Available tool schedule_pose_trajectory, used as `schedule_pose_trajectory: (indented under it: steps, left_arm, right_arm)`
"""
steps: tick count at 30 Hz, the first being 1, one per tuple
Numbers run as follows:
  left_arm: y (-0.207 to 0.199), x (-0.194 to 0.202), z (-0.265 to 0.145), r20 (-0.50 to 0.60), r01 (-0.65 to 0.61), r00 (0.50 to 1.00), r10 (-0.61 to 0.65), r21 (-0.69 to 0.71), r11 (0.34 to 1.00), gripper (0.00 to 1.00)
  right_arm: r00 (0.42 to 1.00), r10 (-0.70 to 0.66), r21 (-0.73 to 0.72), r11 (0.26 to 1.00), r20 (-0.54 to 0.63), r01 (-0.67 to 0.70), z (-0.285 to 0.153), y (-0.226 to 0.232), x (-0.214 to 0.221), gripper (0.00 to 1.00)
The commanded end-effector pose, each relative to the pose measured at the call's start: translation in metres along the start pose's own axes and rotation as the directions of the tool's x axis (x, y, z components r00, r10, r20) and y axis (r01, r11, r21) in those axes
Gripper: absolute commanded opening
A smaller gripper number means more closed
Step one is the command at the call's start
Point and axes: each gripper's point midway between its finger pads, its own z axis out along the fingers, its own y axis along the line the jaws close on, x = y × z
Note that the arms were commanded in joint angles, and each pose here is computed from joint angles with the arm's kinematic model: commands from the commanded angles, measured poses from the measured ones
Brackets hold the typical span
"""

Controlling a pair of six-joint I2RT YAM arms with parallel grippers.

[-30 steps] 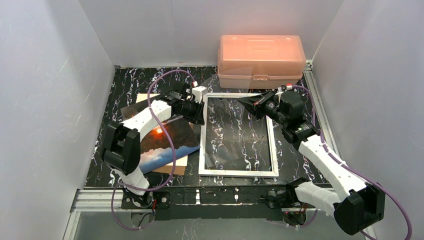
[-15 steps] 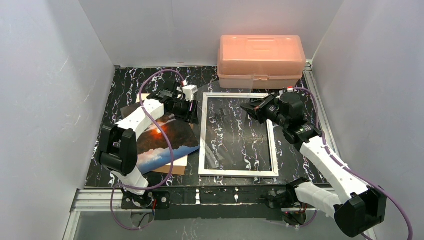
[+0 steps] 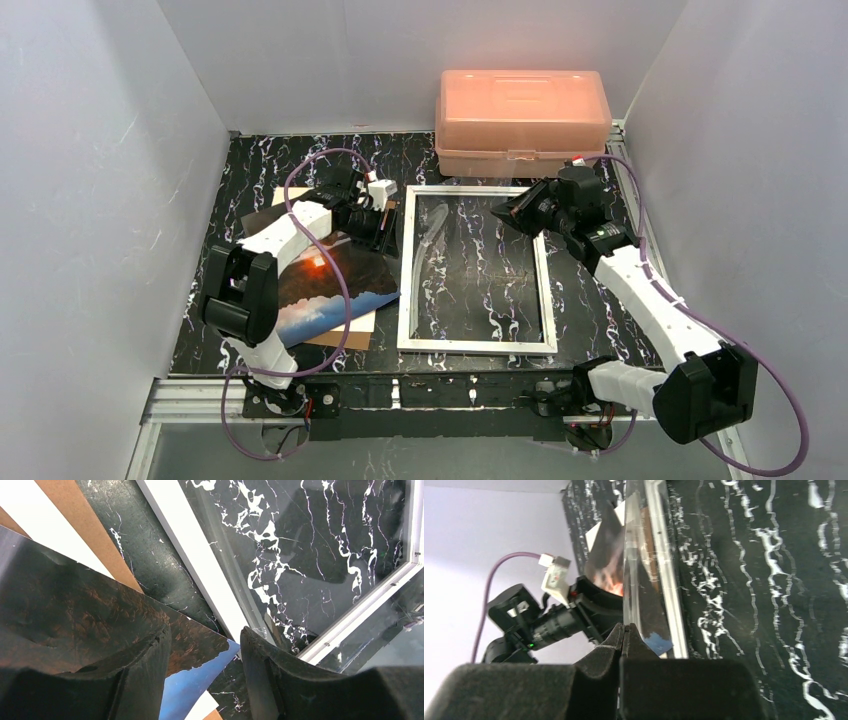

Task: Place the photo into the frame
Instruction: Adjust the photo frame item on the photo frame.

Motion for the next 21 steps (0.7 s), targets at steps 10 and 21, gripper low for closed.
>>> schedule_pose_trajectory:
  steps: [10, 21]
  left_arm:
    - [-0.003, 0.005, 0.008, -0.016, 0.004, 1.000, -0.004, 0.036, 0.999, 0.50]
    - [-0.001, 0.007, 0.015, -0.022, 0.029, 0.999, -0.029, 0.041, 0.999, 0.39]
  right_arm:
    - [0.987, -0.138, 0.057, 0.988, -0.080, 0.143, 0.001, -0.042, -0.017, 0.01]
    - [0.977, -0.174, -0.201, 0.969, -0.124, 0.147, 0.003, 0.015, -0.018, 0.01]
